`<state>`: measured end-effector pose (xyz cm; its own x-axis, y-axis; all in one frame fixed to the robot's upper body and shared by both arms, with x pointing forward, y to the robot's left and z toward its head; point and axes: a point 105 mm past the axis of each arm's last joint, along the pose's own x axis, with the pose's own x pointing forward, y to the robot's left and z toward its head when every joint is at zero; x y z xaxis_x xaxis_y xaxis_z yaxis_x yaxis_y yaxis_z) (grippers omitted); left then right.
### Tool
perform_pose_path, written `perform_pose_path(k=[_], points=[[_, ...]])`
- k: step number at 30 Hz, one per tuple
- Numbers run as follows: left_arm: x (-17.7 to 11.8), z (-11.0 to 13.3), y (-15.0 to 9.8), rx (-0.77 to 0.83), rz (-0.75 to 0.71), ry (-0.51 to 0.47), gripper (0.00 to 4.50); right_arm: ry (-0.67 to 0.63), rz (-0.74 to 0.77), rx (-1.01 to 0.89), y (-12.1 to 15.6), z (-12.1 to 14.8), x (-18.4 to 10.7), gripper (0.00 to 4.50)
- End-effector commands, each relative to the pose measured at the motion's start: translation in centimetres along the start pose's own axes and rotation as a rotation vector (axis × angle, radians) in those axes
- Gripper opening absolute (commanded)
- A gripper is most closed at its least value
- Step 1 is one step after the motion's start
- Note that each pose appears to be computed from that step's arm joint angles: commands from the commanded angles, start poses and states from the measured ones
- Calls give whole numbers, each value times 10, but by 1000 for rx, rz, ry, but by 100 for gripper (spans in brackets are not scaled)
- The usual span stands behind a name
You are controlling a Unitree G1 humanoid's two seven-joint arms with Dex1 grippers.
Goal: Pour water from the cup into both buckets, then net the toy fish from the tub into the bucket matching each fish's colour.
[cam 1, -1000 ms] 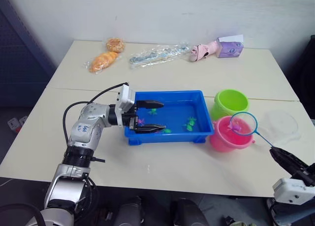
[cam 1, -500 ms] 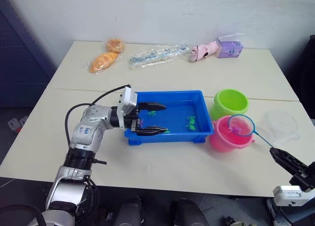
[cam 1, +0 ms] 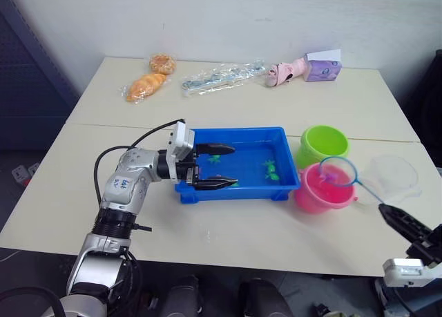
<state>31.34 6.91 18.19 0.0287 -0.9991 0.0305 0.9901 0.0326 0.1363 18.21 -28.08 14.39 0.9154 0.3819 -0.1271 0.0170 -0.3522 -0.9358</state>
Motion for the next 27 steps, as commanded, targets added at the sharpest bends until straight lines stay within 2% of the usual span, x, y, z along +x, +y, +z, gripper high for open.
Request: perform_pose_path(k=[1,4,7,10,14,16,19,21,23,27], points=[[3,10,0,40,-10,-22,444,41,-36,-12,-11,-5,0,0],[4,10,0,40,-10,-23,444,9,-24,-1,-10,2,2,0],[2,10,1,40,-1,-25,444,66,-41,3,-14,-6,-1,0],[-2,9,2,41,8,-14,444,57,-69,73,-18,-7,-3,0],[-19,10,8,48,52,12,444,-38,-137,459,-37,3,1,0],[-33,11,12,53,85,25,444,-100,-170,663,-54,8,7,0],[-63,14,20,84,172,63,444,-277,-195,1018,-87,23,21,0],[-83,16,26,119,227,97,444,-347,-140,1096,-99,28,34,0],[-102,17,30,145,276,125,444,-379,-14,1164,-96,34,49,0],[-126,18,32,152,338,160,444,-352,235,1221,-83,44,83,0]])
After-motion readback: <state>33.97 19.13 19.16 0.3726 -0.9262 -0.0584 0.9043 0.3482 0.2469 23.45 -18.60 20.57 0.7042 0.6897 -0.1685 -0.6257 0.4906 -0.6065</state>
